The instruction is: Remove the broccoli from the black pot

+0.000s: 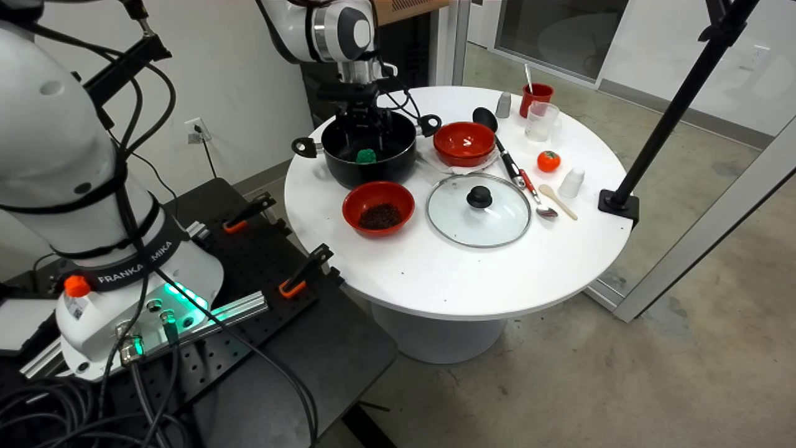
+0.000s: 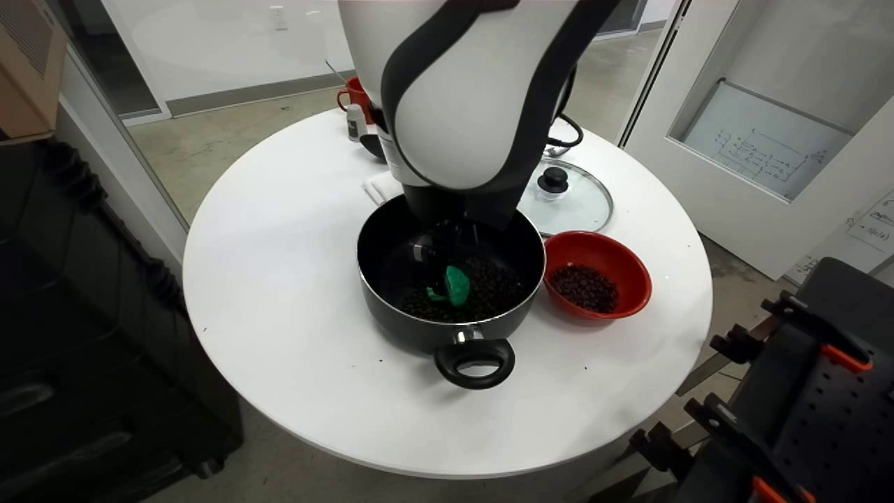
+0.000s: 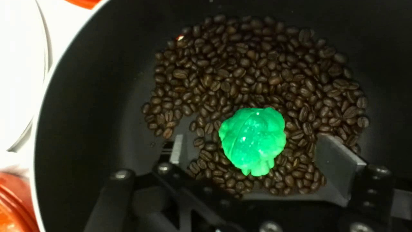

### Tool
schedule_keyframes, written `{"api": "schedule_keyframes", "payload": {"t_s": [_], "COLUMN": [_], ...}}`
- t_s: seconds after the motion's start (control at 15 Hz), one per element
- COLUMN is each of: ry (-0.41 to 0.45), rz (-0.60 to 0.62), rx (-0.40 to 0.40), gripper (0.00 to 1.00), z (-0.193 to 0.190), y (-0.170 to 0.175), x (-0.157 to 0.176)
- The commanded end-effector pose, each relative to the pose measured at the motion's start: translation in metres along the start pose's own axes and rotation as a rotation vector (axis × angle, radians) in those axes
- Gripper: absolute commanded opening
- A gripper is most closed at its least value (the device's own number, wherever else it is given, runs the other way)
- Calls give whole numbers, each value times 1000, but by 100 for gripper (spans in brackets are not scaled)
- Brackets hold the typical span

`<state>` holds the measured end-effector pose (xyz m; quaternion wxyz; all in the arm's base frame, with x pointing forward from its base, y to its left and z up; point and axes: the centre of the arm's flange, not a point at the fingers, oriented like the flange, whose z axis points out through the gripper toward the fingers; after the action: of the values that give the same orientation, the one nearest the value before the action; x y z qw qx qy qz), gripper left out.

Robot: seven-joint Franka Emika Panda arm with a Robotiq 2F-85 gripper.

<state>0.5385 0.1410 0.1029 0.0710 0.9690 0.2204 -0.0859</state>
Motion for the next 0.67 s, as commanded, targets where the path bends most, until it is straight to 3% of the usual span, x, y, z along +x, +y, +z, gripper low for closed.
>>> {"api": "schedule_keyframes", "payload": {"t_s": [0.0,0.33,0.4,0.47,0.6], "ry": [-13,-51,-55,-57,-56], "rz": [-32,-45,-51,-57,-65], "rx": [-32,-52,-54,-56,-59], "gripper": [100,97,74,73,62], "z": [15,40,42,44,45], "y": [0,-3,-4,-5,-8], "x": [21,30,31,31,32]}}
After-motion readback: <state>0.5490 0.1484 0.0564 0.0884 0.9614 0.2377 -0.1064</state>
